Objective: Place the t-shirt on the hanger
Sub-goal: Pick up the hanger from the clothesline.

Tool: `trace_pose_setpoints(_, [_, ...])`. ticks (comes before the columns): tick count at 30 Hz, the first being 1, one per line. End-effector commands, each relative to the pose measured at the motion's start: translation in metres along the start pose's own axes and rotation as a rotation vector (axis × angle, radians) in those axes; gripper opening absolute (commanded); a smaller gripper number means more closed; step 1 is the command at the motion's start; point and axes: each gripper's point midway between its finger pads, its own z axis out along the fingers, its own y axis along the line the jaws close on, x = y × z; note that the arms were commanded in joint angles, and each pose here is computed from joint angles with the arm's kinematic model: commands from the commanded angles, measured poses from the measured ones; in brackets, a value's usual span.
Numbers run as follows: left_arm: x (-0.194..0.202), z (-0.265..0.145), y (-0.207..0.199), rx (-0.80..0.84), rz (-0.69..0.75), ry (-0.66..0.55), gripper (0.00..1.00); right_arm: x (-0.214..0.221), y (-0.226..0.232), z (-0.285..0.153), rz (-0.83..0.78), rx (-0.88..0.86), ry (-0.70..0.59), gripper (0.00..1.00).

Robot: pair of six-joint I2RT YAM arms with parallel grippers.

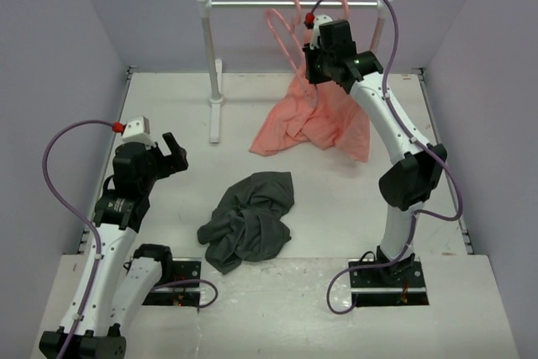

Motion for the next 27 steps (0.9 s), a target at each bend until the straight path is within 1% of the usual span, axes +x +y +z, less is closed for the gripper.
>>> trace_pose_setpoints(1, [-0.01, 0.002, -0.012, 0.056, 0.008, -0.036, 1.0, -0.018, 0.007, -0.012, -0.012, -0.037, -0.076, 0.06])
trace_pose_setpoints(2, [-0.009, 0.003, -0.012, 0.056, 0.008, -0.035, 1.0, -0.019, 0.008, -0.013, -0.009, -0.037, -0.084, 0.03])
trace_pose_setpoints(5, [-0.01, 0.002, -0.013, 0.061, 0.01, -0.035, 1.0, -0.022, 0.008, -0.017, 0.014, -0.039, -0.095, 0.0])
trace_pose_setpoints(8, [-0.01, 0.002, -0.014, 0.069, 0.011, -0.037, 1.0, -0.027, 0.01, -0.024, 0.035, -0.045, -0.114, 0.0])
trace_pose_setpoints(11, [-0.01, 0.002, -0.021, 0.106, 0.024, -0.026, 1.0, -0.038, 0.017, -0.041, 0.078, -0.079, -0.158, 0.0])
trace_pose_setpoints(13, [-0.006, 0.005, -0.028, 0.139, 0.039, -0.002, 1.0, -0.048, 0.019, -0.055, 0.085, -0.094, -0.193, 0.0])
trace_pose_setpoints(14, [-0.004, 0.006, -0.037, 0.182, 0.055, 0.02, 1.0, -0.054, 0.02, -0.065, 0.086, -0.099, -0.215, 0.0])
trace_pose_setpoints(16, [0.01, 0.013, -0.053, 0.249, 0.066, 0.101, 1.0, -0.064, 0.02, -0.077, 0.088, -0.102, -0.245, 0.0])
trace_pose_setpoints(19, [0.021, 0.016, -0.071, 0.295, 0.081, 0.151, 1.0, -0.067, 0.019, -0.081, 0.087, -0.097, -0.254, 0.0])
trace_pose_setpoints(23, [0.034, 0.002, -0.114, 0.391, 0.141, 0.192, 1.0, -0.051, 0.019, -0.077, 0.09, -0.099, -0.191, 0.0])
trace_pose_setpoints(27, [0.057, -0.013, -0.141, 0.436, 0.216, 0.264, 1.0, -0.008, 0.019, -0.096, 0.108, -0.104, -0.085, 0.0])
